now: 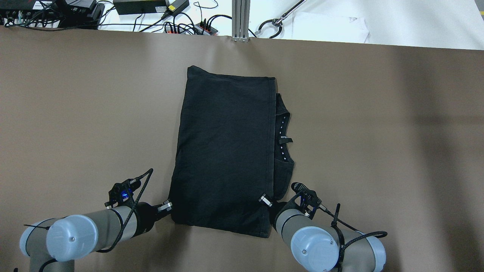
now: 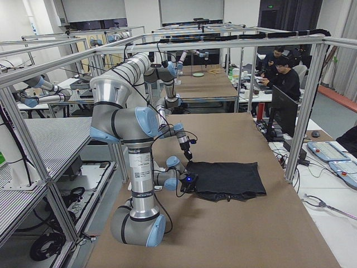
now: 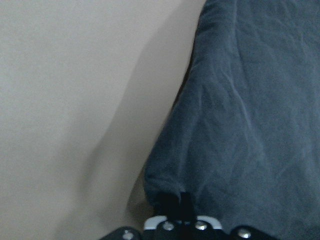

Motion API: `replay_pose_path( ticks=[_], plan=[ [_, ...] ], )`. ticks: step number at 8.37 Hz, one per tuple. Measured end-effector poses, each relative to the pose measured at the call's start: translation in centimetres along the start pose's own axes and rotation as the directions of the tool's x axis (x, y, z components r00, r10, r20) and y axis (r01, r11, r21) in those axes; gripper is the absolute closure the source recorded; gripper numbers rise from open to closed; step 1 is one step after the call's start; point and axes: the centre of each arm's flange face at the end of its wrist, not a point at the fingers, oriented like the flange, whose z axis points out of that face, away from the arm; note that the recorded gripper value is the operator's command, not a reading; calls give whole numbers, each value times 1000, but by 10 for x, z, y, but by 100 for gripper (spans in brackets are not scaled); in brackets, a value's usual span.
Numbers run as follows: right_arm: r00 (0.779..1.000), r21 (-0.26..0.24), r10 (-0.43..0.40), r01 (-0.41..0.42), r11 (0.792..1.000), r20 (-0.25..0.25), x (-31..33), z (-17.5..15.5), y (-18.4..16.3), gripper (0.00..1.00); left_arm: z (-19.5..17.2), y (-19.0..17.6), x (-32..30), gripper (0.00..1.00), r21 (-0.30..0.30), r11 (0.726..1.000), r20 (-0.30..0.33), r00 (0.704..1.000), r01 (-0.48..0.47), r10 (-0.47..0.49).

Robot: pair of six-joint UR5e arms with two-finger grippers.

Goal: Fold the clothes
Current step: 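Grasp the near edge corners with the left and right grippers, then lift the near edge with both grippers and fold it toward the collar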

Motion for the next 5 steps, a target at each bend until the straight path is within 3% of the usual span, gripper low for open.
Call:
replay_pose_path(
  ticks=[2, 5],
  plan=[
    [999, -20, -25, 26, 999, 32, 1, -30, -7, 100, -15, 6, 17, 100, -21, 1000, -40, 999, 5, -5],
    [994, -123, -76, 86, 989, 84, 25, -115, 10, 100, -96, 39, 41, 100, -121, 993, -132, 991, -5, -11]
  ],
)
